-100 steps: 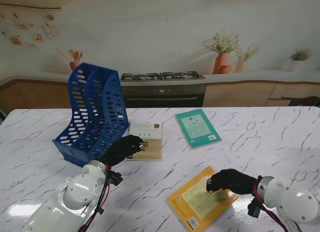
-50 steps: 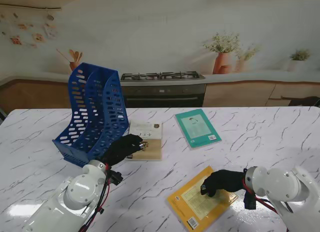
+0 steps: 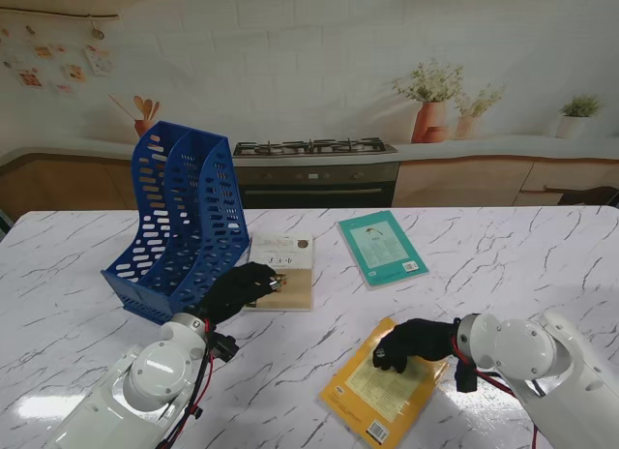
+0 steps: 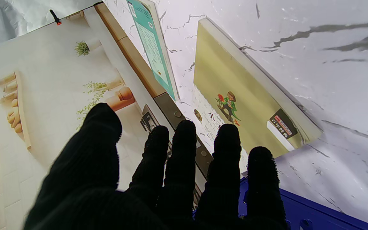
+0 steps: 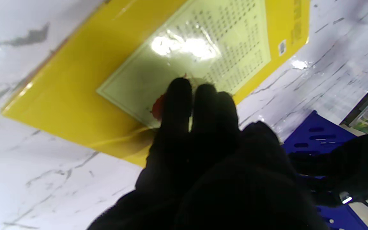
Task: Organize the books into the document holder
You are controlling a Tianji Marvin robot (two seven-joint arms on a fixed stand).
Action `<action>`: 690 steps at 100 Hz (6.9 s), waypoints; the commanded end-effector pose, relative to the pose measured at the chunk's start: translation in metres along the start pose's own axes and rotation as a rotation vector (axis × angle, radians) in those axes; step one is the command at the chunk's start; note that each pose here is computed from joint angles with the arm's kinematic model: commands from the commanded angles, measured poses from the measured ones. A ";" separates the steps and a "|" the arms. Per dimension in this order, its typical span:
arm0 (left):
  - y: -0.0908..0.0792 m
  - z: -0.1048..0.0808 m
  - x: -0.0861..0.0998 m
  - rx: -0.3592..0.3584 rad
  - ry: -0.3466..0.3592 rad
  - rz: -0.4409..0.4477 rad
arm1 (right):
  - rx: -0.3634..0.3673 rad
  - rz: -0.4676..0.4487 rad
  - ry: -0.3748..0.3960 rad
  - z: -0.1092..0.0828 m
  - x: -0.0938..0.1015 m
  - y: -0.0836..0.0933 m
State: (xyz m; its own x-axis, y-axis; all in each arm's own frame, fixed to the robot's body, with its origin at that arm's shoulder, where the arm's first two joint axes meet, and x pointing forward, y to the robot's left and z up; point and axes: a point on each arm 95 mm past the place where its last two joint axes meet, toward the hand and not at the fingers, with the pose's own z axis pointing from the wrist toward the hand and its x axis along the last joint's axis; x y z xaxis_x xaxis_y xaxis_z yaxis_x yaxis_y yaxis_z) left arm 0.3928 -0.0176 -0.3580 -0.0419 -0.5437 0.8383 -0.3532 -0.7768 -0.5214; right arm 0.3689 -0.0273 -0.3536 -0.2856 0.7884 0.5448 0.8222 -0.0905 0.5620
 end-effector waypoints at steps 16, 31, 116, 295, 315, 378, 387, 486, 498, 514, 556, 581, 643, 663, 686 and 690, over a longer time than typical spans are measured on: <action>0.005 -0.002 0.002 -0.008 0.016 -0.017 | 0.093 -0.001 0.006 0.037 -0.014 -0.026; 0.007 -0.003 0.002 -0.010 0.015 -0.023 | 0.080 -0.020 0.032 0.051 -0.011 -0.019; 0.025 0.009 0.002 -0.071 0.023 -0.076 | -0.179 0.012 0.168 0.003 0.016 0.001; 0.076 0.004 0.004 -0.481 -0.076 -0.131 | -0.175 0.045 -0.088 0.006 -0.041 0.012; 0.079 0.001 0.006 -0.511 -0.067 -0.137 | -0.188 0.044 -0.087 0.005 -0.042 0.015; 0.052 -0.002 0.008 -0.320 -0.100 -0.114 | -0.411 0.084 -0.213 -0.012 -0.020 0.024; 0.052 0.000 0.006 -0.310 -0.118 -0.133 | -0.406 0.106 -0.246 -0.009 -0.018 0.022; 0.084 0.018 0.004 -0.365 -0.302 -0.202 | -0.219 0.557 -0.371 0.029 0.003 -0.007; 0.086 0.018 0.004 -0.376 -0.310 -0.208 | -0.236 0.604 -0.377 0.033 0.003 -0.010; 0.089 0.018 0.003 -0.390 -0.314 -0.210 | -0.251 0.620 -0.380 0.035 0.002 -0.016; 0.092 0.018 0.005 -0.404 -0.314 -0.226 | -0.212 0.827 -0.317 0.038 0.006 -0.016; 0.094 0.019 0.006 -0.420 -0.303 -0.245 | -0.232 0.839 -0.290 0.042 0.010 -0.023; 0.095 0.019 0.008 -0.420 -0.289 -0.271 | -0.333 1.059 -0.296 0.044 0.020 -0.025; 0.094 0.019 0.009 -0.421 -0.274 -0.287 | -0.336 1.054 -0.303 0.044 0.020 -0.024; 0.093 0.020 0.008 -0.408 -0.261 -0.300 | -0.341 1.042 -0.305 0.044 0.019 -0.023; 0.093 0.020 0.008 -0.406 -0.261 -0.302 | -0.348 1.036 -0.304 0.044 0.019 -0.022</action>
State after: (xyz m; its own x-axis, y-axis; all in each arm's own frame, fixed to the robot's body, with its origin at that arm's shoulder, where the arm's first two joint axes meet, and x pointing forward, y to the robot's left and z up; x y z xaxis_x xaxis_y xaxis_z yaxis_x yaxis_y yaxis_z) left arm 0.3882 -0.0945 -0.3900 0.3121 -0.4295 0.8475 -0.6318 -0.7600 -0.1525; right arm 0.3766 0.0114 -0.3670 0.6001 0.3416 0.7233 0.3864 -0.9155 0.1119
